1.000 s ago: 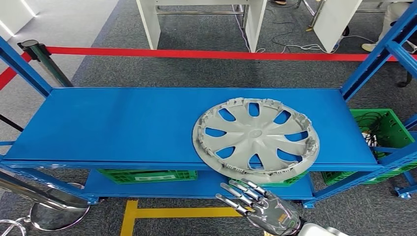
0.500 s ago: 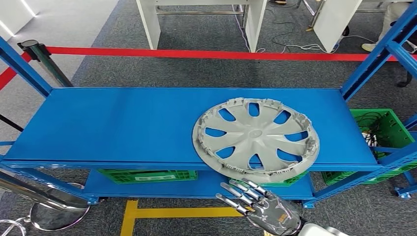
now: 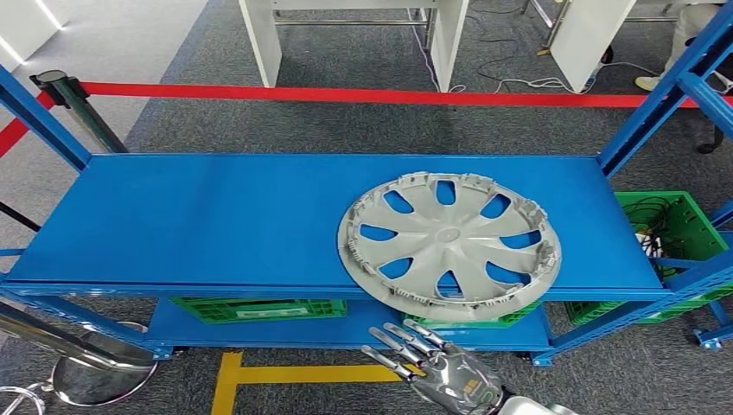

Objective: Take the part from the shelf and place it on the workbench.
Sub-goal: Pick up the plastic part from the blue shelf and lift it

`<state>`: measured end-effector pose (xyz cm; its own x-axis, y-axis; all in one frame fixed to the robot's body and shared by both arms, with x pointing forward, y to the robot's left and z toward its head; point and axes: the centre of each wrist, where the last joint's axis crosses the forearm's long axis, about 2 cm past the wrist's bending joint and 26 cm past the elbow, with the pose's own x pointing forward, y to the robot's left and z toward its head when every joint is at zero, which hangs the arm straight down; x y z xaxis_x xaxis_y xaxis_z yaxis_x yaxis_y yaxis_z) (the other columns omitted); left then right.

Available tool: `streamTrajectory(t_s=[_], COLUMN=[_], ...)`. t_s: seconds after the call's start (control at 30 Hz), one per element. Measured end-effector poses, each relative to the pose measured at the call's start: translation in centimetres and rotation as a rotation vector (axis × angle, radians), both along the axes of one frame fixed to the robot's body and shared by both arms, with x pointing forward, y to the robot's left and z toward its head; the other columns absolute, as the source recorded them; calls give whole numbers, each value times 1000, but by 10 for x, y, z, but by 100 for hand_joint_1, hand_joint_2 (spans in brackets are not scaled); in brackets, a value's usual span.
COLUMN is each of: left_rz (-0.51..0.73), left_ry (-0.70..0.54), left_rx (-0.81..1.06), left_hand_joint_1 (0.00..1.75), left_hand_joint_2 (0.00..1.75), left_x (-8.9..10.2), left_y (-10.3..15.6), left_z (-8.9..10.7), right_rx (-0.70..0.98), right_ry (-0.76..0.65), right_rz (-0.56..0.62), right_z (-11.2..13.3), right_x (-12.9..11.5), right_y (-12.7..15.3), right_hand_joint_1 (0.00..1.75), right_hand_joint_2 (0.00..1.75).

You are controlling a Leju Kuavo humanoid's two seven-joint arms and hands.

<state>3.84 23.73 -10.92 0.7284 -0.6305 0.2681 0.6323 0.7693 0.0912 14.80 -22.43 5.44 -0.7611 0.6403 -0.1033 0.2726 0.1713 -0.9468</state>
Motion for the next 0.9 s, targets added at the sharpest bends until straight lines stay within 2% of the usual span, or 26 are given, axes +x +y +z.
streamTrajectory(t_s=[0.9], left_rz=[-12], left_ry=[-5], left_rx=[5], left_hand_joint_1=[0], left_hand_joint_2=[0], left_x=[0], left_y=[-1], left_z=[0], right_rx=[-28], right_ry=[37], right_rz=[-7], right_z=[-12], right_x=[-1], right_y=[1], right_hand_joint_1=[0], right_hand_joint_2=[175])
